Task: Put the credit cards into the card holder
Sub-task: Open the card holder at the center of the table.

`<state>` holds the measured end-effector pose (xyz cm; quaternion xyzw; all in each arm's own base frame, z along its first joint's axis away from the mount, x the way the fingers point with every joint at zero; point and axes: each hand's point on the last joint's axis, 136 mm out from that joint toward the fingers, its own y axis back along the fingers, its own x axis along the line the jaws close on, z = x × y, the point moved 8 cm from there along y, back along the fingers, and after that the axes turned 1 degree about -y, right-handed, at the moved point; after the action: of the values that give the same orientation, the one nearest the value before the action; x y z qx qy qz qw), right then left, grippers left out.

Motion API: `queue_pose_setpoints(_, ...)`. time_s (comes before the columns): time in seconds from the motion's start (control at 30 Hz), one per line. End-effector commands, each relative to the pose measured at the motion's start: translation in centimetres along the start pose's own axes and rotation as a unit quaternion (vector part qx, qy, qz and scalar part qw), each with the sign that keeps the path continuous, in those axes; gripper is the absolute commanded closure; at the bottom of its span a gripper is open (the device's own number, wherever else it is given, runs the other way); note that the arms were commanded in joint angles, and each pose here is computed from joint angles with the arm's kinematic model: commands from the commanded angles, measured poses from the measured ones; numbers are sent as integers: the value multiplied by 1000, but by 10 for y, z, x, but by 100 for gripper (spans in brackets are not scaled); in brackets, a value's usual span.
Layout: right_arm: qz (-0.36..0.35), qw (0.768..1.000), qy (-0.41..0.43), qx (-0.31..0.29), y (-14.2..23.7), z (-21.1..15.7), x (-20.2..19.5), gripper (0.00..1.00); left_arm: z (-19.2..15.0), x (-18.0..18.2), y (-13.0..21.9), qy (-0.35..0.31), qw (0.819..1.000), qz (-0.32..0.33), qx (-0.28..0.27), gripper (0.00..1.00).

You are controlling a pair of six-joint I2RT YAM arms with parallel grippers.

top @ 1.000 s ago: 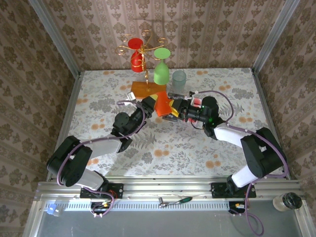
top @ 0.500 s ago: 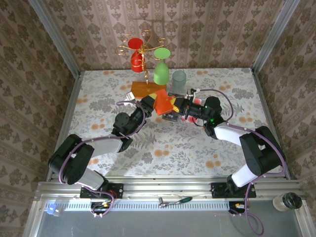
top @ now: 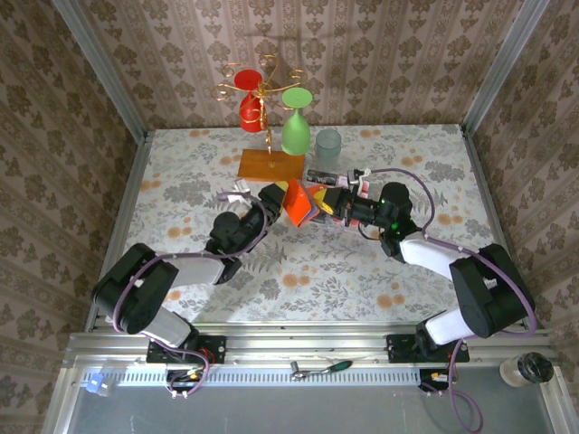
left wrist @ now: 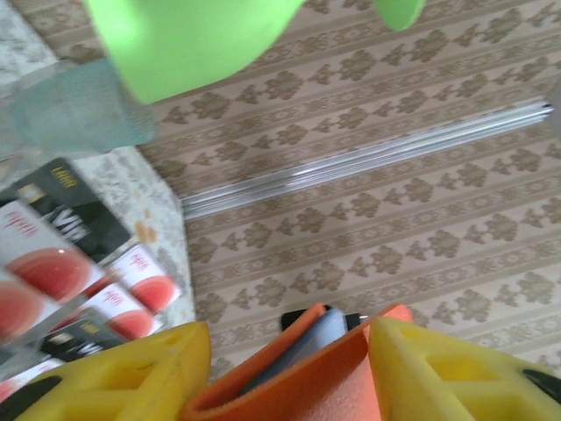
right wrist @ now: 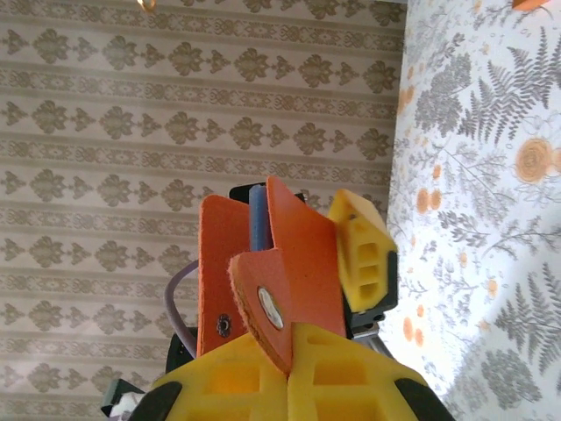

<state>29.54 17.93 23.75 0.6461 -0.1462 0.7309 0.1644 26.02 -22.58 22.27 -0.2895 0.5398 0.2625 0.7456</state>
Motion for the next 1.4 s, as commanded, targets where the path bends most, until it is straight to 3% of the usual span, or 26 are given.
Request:
queue_pose_setpoints(0.0,-28,999,20,17,6,-10,-11,100,-2,19,13,-14,1000,26,4,45)
queue_pose_setpoints(0.27,-73,997,-2,15,15,-23,-58,100,-7,52,33,-21,996,83,18,39)
queue_pose_setpoints(0.63,-117,992,-40,3,29,-44,-124,100,-38,90,18,-17,988,130,83,39)
queue_pose_setpoints(0.93,-134,990,-48,-11,33,-47,-142,100,-51,114,33,-19,975,187,119,39)
queue_pose_setpoints(1.1,-139,989,-50,-15,34,-47,-144,100,-56,110,34,-54,962,220,151,39)
queue_pose_setpoints(1.37,-142,988,-51,-19,34,-47,-144,100,-58,77,24,-156,925,284,198,33)
